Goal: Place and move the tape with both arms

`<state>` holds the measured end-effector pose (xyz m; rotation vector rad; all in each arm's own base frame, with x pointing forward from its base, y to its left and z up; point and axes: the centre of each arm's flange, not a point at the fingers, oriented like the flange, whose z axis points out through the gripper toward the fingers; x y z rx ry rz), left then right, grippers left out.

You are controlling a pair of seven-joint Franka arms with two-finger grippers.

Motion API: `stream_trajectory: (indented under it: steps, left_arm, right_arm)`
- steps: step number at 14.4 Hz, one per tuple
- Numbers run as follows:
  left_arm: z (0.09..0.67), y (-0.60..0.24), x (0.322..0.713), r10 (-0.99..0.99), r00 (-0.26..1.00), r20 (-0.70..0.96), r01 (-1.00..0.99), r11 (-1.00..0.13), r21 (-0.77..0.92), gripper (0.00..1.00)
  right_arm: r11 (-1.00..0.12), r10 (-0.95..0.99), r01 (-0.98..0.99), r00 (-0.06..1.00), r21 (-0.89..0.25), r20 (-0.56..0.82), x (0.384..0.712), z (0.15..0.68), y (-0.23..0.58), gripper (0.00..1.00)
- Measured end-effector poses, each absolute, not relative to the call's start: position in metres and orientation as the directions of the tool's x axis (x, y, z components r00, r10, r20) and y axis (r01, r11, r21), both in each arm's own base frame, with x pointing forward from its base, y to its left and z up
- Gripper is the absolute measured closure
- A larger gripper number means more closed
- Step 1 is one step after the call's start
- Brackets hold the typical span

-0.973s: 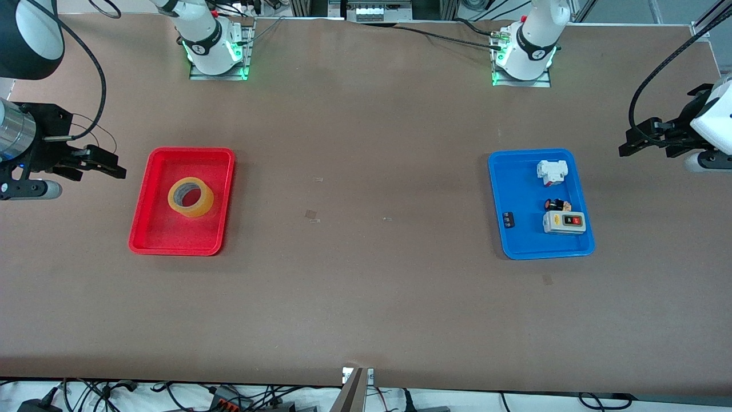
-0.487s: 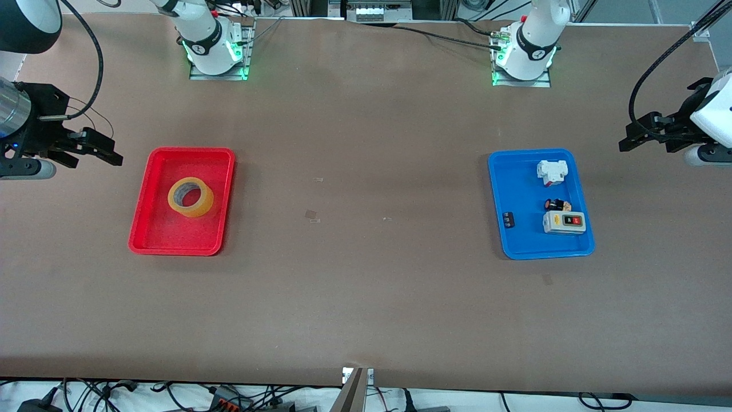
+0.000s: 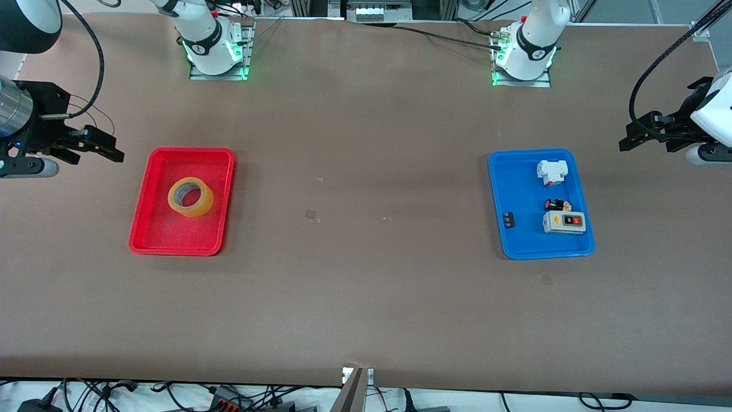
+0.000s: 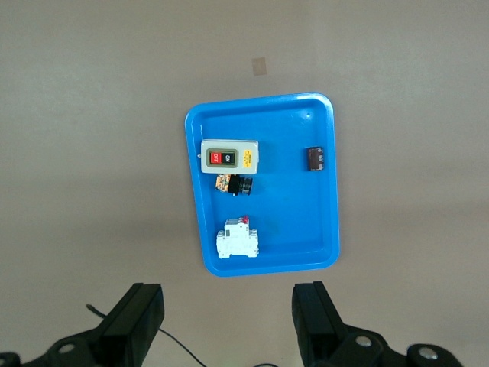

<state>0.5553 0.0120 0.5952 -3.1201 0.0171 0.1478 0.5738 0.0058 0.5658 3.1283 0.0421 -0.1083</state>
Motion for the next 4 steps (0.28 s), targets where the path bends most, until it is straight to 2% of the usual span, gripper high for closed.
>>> stream_trajectory:
  steps: [4]
  left_arm:
    - [0.5949,0.0120,0.5552,-0.010,0.995,-0.095,-0.012,-1.000,-0.017,0.00]
  right_arm:
    - [-1.000,0.026,0.027,0.998,0.010,-0.065,0.5721,0.5691,0.0057,0.00]
